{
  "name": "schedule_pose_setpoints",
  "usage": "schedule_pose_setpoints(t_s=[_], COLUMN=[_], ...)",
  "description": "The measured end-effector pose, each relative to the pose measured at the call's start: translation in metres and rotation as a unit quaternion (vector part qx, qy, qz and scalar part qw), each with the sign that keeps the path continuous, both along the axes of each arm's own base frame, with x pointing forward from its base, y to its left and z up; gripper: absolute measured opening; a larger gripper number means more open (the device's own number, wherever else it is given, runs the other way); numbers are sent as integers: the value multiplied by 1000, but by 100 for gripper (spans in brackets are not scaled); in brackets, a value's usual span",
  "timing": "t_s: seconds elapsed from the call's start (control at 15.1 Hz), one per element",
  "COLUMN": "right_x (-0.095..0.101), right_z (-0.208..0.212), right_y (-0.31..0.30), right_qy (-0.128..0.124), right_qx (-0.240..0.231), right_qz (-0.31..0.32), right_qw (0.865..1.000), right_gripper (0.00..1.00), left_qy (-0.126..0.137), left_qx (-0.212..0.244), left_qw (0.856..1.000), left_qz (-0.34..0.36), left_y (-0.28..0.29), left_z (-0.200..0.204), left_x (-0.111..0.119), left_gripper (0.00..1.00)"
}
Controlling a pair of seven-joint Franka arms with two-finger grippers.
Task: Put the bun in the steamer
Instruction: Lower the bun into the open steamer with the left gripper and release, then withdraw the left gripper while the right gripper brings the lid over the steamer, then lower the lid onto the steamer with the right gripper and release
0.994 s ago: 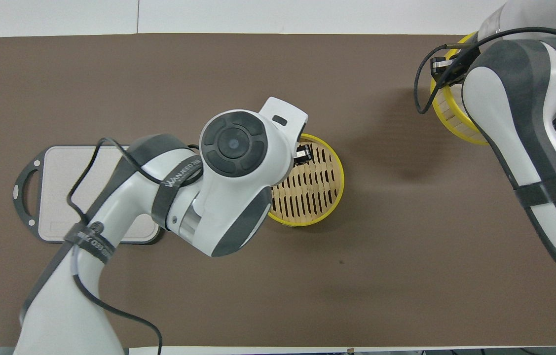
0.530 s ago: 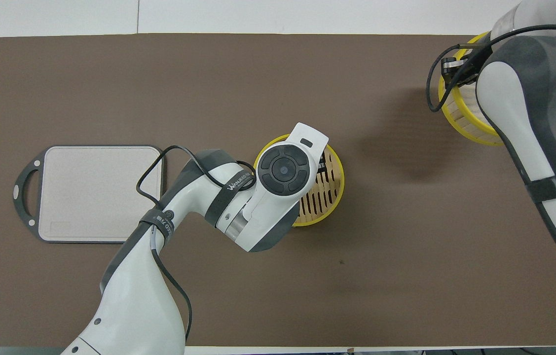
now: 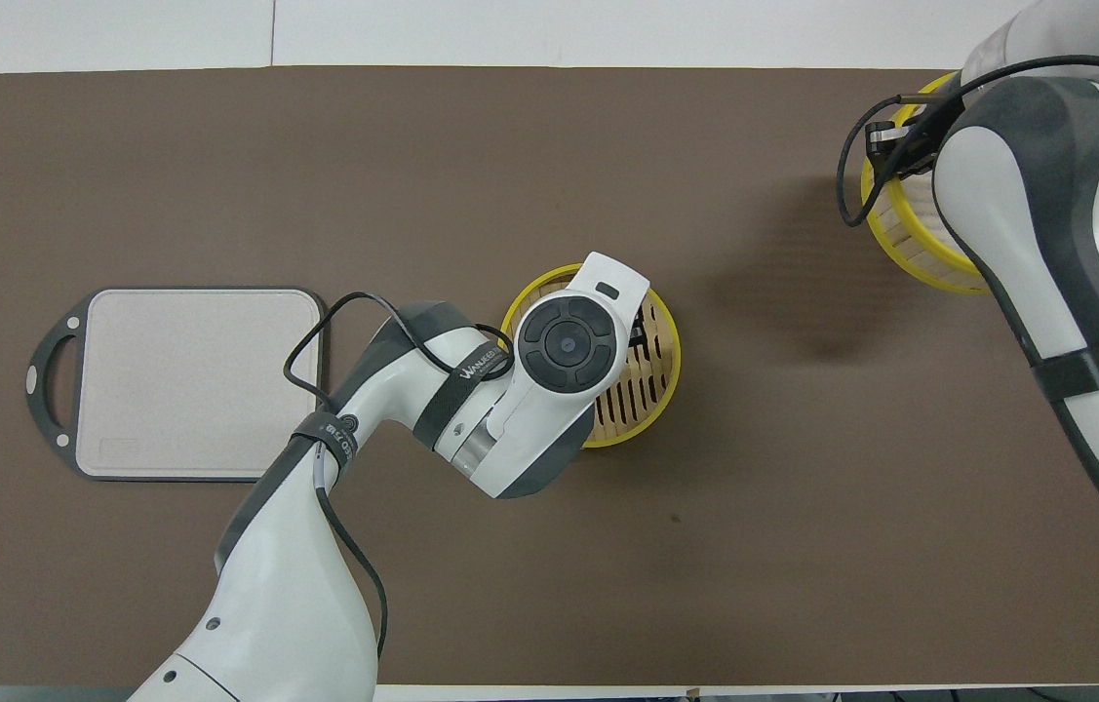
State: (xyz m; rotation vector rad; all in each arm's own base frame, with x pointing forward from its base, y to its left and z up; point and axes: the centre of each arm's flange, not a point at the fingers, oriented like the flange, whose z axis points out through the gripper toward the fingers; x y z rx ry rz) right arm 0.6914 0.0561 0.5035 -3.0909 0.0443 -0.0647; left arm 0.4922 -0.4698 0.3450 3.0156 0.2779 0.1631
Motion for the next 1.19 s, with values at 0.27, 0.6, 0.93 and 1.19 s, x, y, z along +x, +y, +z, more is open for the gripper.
schedule_pose_setpoints(t_s=[0.27,0.6,0.93,1.19], right_x=[-2,-30,-104,-116], right_z=[1,6,-10,-50], right_y=[16,165,334,380], right_qy=[2,-5,-23,-39], right_qx=[8,27,21,16], right_qz=[-28,-92,-130,-130], right_qw=[1000,995,991,991], right_gripper=[9,9,9,9], left_qy=[-1,16,53,62], left_qx=[9,39,52,52], left_qw=[1000,998,997,996], left_qz=[22,38,-34,-45], left_y=[35,148,336,394], left_z=[76,180,234,236], left_x=[9,27,54,60], left_gripper=[100,100,100,100])
